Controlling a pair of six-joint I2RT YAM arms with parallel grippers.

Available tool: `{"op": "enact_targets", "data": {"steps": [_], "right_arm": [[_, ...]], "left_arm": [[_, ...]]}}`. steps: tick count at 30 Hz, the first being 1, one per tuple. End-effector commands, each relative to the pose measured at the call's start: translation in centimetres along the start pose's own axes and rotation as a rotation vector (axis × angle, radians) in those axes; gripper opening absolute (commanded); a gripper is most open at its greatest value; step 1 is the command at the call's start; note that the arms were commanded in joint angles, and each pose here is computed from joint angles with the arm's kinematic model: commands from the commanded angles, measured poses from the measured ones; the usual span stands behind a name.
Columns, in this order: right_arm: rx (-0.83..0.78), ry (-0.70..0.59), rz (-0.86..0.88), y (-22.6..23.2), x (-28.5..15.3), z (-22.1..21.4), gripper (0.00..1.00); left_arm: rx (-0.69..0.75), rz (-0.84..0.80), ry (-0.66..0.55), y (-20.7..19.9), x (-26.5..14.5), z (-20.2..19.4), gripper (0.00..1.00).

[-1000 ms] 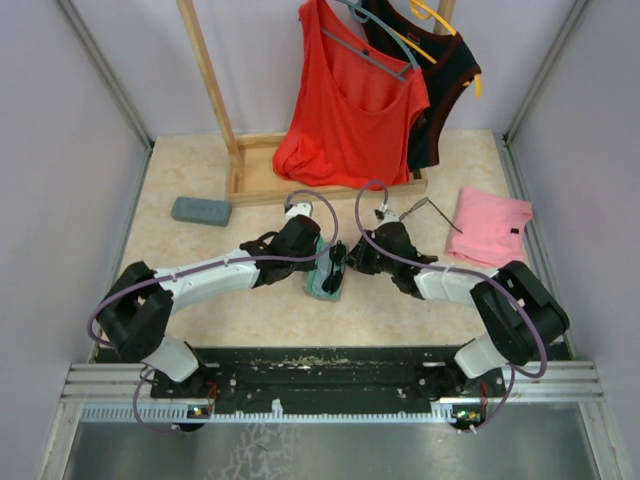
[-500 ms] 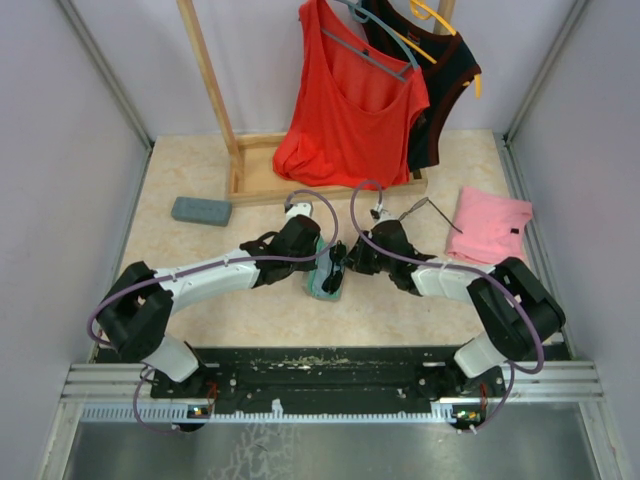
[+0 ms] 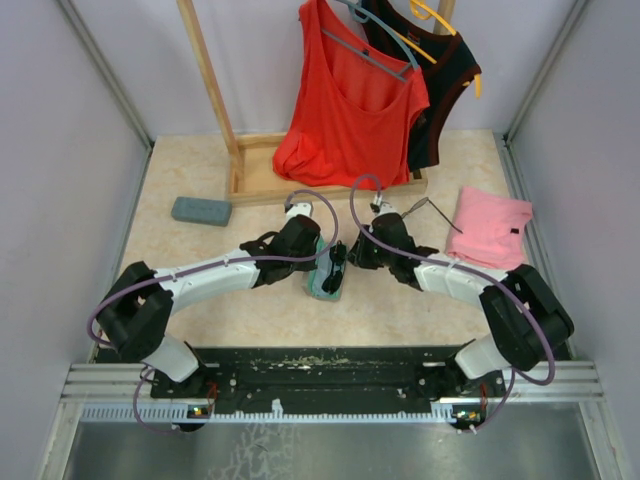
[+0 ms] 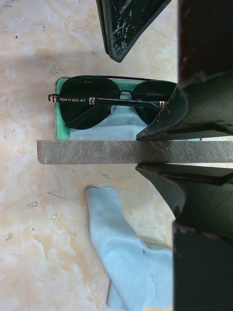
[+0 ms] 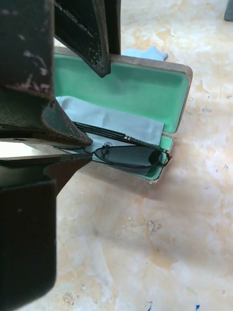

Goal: Organize the sunglasses
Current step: Place the sunglasses in the sunglasses case.

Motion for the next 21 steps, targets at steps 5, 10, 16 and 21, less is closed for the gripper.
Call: {"op": "enact_targets", "data": {"steps": [5, 10, 16, 21], "right_arm": [[-0.052, -0.005, -0.015, 0.6, -0.1, 0.9, 0.17], [-0.043, 0.019, 0.03, 1.0, 0.6, 0.6, 0.18], [-0.037, 0.033, 0.041, 1.0, 1.0, 0.4, 0.18], [-0.036, 0.034, 0.049, 1.1, 1.1, 0.3, 0.17]], "left_arm": [[-0.006, -0.034, -0.03, -0.6, -0.4, 0.8, 0.3], [-0.004, -0.032, -0.032, -0.6, -0.4, 0.8, 0.3], [-0.003, -0.035, -0.033, -0.7, -0.4, 0.9, 0.29], [-0.001, -0.035, -0.032, -0.7, -0.4, 0.9, 0.29]]}}
Point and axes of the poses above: each gripper's point midway between its finger pads, its own x axis out along the fingers, its own y axis along the line the jaws close on, z = x × y, the point moved 8 cm from there along -x, back along the fingers
